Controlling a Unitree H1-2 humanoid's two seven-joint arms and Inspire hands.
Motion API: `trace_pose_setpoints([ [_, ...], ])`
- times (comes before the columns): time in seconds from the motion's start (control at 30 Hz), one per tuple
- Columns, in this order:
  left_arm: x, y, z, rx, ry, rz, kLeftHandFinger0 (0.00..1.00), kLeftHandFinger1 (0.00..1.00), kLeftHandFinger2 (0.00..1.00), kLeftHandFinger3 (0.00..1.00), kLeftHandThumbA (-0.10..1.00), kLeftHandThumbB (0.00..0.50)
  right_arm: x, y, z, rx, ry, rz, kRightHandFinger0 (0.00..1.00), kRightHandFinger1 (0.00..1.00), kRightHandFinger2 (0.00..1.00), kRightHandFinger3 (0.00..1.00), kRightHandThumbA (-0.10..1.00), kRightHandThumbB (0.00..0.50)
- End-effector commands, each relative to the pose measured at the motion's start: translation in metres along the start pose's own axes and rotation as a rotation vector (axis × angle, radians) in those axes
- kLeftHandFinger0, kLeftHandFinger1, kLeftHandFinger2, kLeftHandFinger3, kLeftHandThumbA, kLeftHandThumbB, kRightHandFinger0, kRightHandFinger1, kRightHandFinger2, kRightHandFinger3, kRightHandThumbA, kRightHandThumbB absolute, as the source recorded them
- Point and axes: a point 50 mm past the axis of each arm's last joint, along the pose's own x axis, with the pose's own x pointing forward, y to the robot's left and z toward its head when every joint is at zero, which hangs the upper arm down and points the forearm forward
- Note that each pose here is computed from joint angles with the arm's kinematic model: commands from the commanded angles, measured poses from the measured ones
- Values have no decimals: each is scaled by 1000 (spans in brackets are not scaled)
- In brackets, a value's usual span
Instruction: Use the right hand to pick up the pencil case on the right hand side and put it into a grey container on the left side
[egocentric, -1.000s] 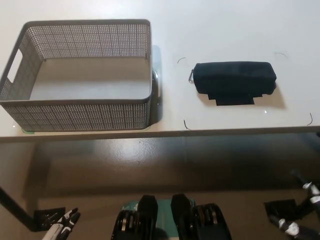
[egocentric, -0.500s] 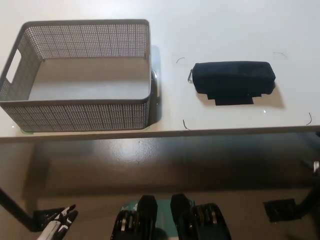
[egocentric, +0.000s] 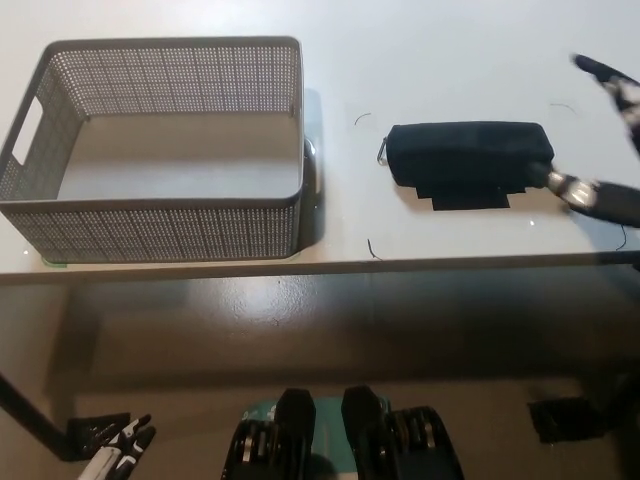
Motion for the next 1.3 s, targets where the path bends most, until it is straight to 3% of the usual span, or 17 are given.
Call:
trace_pose_setpoints([
  [0.0,-5,11,3,46,-42,8,1000,1000,1000,1000,1000,333,64,-19,7,-206,28,96,1000,1000,1000,1000,783,500],
  [0.4,-12,7,1,32,-49,4,1000,1000,1000,1000,1000,314,153,-6,12,-411,116,233,1000,1000,1000,1000,795,500],
  [0.73,-13,4,2,36,-49,2,1000,1000,1000,1000,1000,313,189,-5,1,-511,171,297,1000,1000,1000,1000,825,500],
  [0.8,-13,3,2,37,-40,-2,1000,1000,1000,1000,1000,324,197,-9,2,-512,193,315,1000,1000,1000,1000,772,500],
  [1.0,-12,3,5,35,-46,-8,1000,1000,1000,1000,1000,310,208,-10,3,-553,211,335,1000,1000,1000,1000,764,500],
  [1.27,-10,2,6,55,-54,-1,1000,1000,1000,1000,1000,330,218,-7,6,-550,240,373,1000,1000,1000,1000,719,500],
])
